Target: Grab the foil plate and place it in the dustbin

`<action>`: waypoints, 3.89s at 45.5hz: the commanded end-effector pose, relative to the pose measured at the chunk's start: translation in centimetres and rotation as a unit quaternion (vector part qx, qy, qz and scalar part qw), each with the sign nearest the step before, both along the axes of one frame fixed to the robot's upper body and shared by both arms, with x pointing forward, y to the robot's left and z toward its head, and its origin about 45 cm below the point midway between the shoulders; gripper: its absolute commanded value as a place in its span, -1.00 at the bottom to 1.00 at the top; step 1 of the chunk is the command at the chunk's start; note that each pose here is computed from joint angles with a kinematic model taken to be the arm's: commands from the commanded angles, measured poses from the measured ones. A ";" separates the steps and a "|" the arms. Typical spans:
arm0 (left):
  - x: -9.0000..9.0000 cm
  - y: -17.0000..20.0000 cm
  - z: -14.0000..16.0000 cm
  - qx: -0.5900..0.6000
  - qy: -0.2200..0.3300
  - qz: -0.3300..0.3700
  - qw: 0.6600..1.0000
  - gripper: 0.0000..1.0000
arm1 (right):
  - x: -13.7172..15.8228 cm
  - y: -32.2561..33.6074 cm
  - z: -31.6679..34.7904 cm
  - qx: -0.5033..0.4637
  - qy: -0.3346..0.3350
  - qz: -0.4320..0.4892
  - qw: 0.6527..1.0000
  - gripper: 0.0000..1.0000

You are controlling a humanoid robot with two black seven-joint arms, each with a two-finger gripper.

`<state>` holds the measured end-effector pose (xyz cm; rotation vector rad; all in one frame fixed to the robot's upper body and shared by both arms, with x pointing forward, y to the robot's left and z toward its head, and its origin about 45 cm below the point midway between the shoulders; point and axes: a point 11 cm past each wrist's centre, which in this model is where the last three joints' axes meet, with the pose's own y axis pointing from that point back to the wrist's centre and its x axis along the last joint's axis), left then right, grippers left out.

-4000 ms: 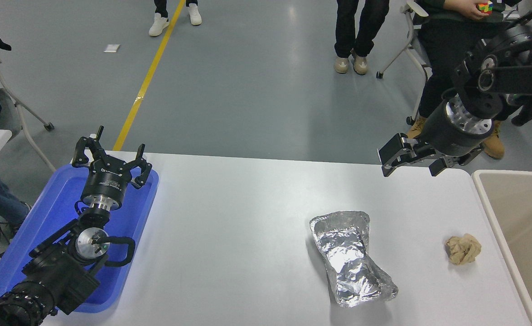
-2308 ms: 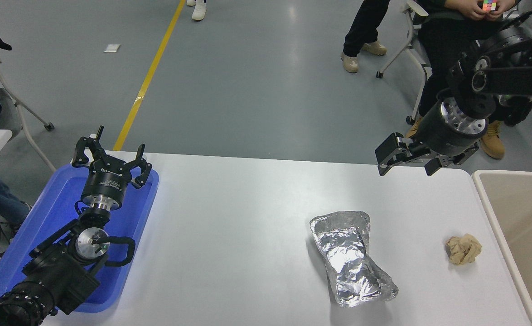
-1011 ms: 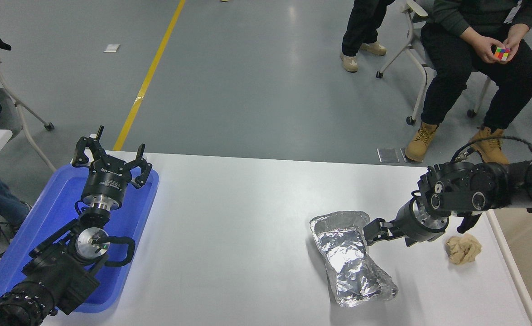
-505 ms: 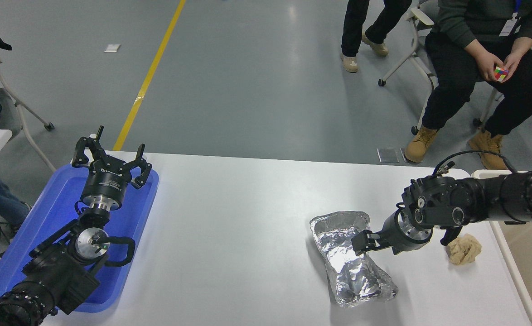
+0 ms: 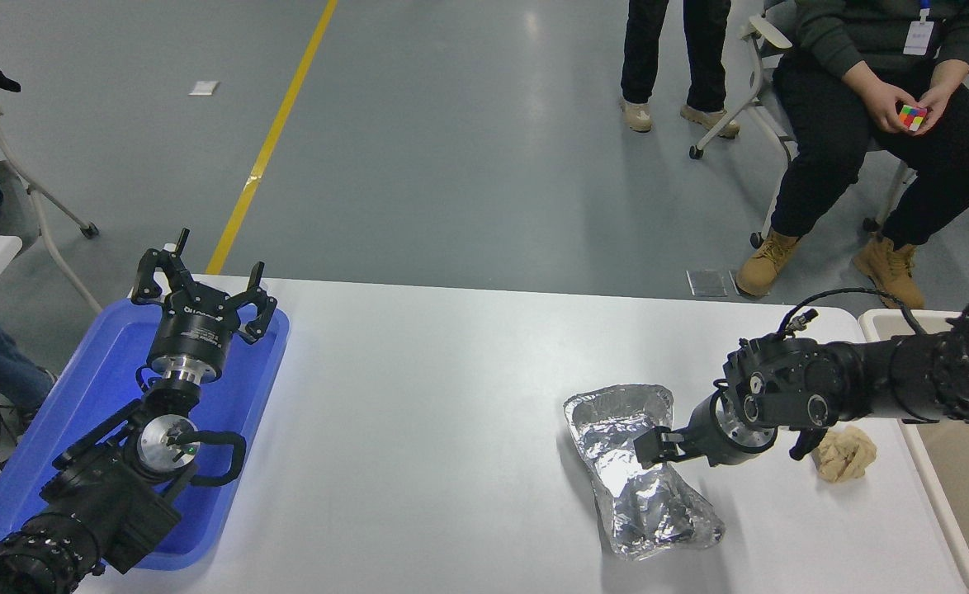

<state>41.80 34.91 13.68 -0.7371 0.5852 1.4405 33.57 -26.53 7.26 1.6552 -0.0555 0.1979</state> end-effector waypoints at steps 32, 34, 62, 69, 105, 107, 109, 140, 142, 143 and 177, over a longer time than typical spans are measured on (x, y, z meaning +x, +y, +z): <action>0.0 0.0 0.0 0.000 0.000 0.000 1.000 1.00 | 0.2 -0.3 -0.1 -0.038 -0.010 0.056 0.998 -1.00; 0.0 0.0 0.0 0.000 0.000 0.000 1.000 1.00 | 0.4 -0.4 0.1 -0.041 -0.012 0.058 0.997 -1.00; 0.0 0.0 0.0 0.000 0.000 0.000 1.000 1.00 | 6.0 -2.2 12.6 -0.069 -0.062 0.053 0.994 -1.00; 0.0 0.0 0.0 0.000 0.000 0.000 1.000 1.00 | 8.0 -1.9 18.2 -0.075 -0.082 0.051 0.993 -1.00; 0.0 0.0 0.0 -0.001 0.000 0.000 1.000 1.00 | 8.6 -1.0 32.8 -0.100 -0.125 0.054 0.986 -1.00; 0.0 0.0 0.0 0.000 0.000 0.001 1.000 1.00 | 8.6 -0.9 32.8 -0.100 -0.125 0.055 0.986 -1.00; 0.0 0.0 0.0 0.000 0.000 0.000 1.000 1.00 | 8.6 -1.0 32.7 -0.100 -0.124 0.055 0.986 -1.00; 0.0 0.0 0.0 0.000 0.000 0.000 1.000 1.00 | 10.3 -19.2 28.0 -0.132 -0.159 -0.158 0.966 -1.00; 0.0 0.0 0.0 0.000 0.001 0.000 1.000 1.00 | 10.1 -21.2 27.8 -0.140 -0.166 -0.180 0.959 -1.00; 0.0 0.0 0.0 -0.001 0.000 0.000 1.000 1.00 | 9.9 -22.1 27.7 -0.143 -0.169 -0.190 0.956 -1.00; 0.0 0.0 0.0 0.000 0.001 0.000 1.000 1.00 | 0.0 -38.4 17.6 -0.221 -0.240 -0.367 0.871 -1.00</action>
